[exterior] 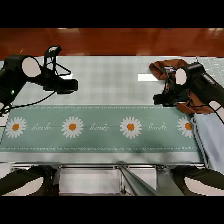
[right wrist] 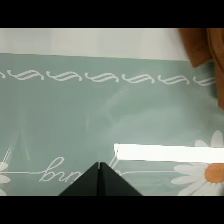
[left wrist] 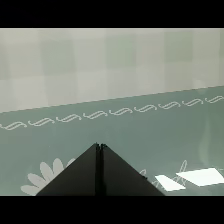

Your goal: Fold the shirts.

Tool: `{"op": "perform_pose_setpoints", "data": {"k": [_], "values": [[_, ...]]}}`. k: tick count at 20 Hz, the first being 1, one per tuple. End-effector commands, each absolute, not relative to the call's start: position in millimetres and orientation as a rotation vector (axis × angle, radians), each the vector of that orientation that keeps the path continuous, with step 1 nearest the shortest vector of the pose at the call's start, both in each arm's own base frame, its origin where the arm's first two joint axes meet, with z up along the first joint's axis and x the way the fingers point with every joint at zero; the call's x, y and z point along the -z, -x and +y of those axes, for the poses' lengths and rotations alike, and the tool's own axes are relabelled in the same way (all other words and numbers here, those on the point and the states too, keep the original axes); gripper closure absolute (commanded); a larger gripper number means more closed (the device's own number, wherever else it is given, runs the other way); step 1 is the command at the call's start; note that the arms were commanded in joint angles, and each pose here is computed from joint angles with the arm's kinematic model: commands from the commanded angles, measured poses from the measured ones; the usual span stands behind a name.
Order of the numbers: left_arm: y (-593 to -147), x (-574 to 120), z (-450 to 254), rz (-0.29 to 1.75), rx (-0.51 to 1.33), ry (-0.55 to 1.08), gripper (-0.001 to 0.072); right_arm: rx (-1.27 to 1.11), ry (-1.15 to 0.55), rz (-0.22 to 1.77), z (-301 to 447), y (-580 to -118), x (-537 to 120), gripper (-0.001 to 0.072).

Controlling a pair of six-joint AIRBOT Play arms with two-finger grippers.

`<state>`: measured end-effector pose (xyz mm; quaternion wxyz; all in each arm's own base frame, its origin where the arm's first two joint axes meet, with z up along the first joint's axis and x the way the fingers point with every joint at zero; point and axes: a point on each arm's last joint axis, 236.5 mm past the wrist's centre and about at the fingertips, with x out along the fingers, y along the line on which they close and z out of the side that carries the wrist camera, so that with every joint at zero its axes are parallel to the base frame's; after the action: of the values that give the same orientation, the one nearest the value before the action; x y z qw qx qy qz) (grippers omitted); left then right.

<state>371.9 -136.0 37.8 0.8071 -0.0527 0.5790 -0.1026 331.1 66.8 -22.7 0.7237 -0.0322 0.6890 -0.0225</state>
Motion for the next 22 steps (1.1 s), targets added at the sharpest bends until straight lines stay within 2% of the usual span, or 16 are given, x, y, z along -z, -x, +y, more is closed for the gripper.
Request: {"op": "perform_pose_setpoints", "data": {"k": [1,13,20,21,22], "values": [[-372,-37,-136,1.240,0.220,0.112,0.0691,0.049,0.071,1.520,67,-331,23,0.0692],[-375,-39,-137,1.224,0.220,0.115,0.0692,0.048,0.070,1.518,67,-332,23,0.0692],[-435,-72,-147,0.936,0.235,0.170,0.0691,0.008,0.047,1.275,78,-388,13,0.0690],[-447,-80,-148,0.874,0.237,0.179,0.0690,-0.003,0.077,1.198,75,-406,7,0.0606],[-459,-86,-147,0.818,0.241,0.161,0.0628,0.000,0.119,1.120,70,-423,-2,0.0341]]}}
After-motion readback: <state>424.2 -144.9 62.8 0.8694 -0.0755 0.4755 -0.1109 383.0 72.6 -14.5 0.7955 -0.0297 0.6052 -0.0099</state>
